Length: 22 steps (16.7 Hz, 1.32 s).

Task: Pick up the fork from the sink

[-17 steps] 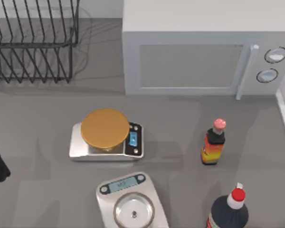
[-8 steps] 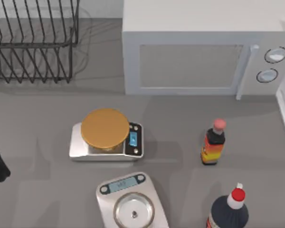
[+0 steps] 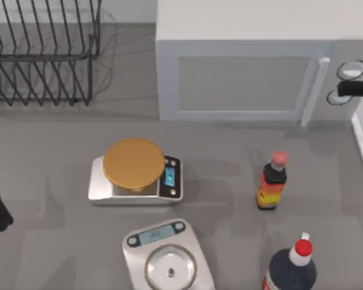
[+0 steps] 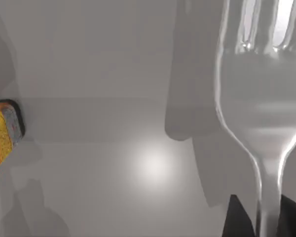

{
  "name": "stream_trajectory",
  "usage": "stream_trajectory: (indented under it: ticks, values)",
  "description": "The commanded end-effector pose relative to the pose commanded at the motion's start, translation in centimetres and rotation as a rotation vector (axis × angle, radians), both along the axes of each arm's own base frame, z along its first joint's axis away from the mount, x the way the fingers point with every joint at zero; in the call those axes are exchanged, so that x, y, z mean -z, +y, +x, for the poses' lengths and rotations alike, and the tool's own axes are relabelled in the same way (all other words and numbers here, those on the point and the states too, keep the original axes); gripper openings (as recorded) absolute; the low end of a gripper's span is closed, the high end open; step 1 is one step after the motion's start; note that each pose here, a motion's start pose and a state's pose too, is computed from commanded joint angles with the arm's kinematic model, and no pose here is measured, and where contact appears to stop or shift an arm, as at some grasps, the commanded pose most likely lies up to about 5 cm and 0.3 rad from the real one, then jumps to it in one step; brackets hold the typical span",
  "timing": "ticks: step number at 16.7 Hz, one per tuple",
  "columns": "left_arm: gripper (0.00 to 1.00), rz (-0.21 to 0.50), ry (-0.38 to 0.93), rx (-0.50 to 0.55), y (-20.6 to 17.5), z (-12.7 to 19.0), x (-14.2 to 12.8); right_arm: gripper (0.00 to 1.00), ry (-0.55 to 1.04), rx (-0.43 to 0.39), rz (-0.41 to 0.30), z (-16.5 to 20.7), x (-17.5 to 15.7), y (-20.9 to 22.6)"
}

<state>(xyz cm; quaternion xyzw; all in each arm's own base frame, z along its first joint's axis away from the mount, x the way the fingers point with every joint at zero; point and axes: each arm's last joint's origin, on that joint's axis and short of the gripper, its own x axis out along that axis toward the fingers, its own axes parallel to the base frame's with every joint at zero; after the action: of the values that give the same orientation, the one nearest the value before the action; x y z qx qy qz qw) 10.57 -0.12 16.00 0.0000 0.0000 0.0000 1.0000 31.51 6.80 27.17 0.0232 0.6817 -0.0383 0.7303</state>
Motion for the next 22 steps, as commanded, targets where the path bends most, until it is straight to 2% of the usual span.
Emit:
stream_trajectory:
  ticks: [3, 5, 12, 17, 19, 22]
  values:
    - [1.0, 0.0, 0.0, 0.0, 0.0, 0.0, 0.0, 0.0, 0.051, -0.059, 0.016, -4.5, 0.2, 2.9]
    - [1.0, 0.0, 0.0, 0.0, 0.0, 0.0, 0.0, 0.0, 0.067, -0.076, 0.021, -5.9, 0.2, 3.5]
    - [1.0, 0.0, 0.0, 0.0, 0.0, 0.0, 0.0, 0.0, 0.059, -0.047, 0.015, -5.5, 0.9, 3.2]
    - [1.0, 0.0, 0.0, 0.0, 0.0, 0.0, 0.0, 0.0, 0.021, 0.027, -0.003, -4.8, 5.0, 2.1]
    - [1.0, 0.0, 0.0, 0.0, 0.0, 0.0, 0.0, 0.0, 0.019, 0.019, 0.002, -4.9, 7.1, 2.2]
    - [1.0, 0.0, 0.0, 0.0, 0.0, 0.0, 0.0, 0.0, 0.038, -0.036, 0.019, -5.4, 9.9, 3.1]
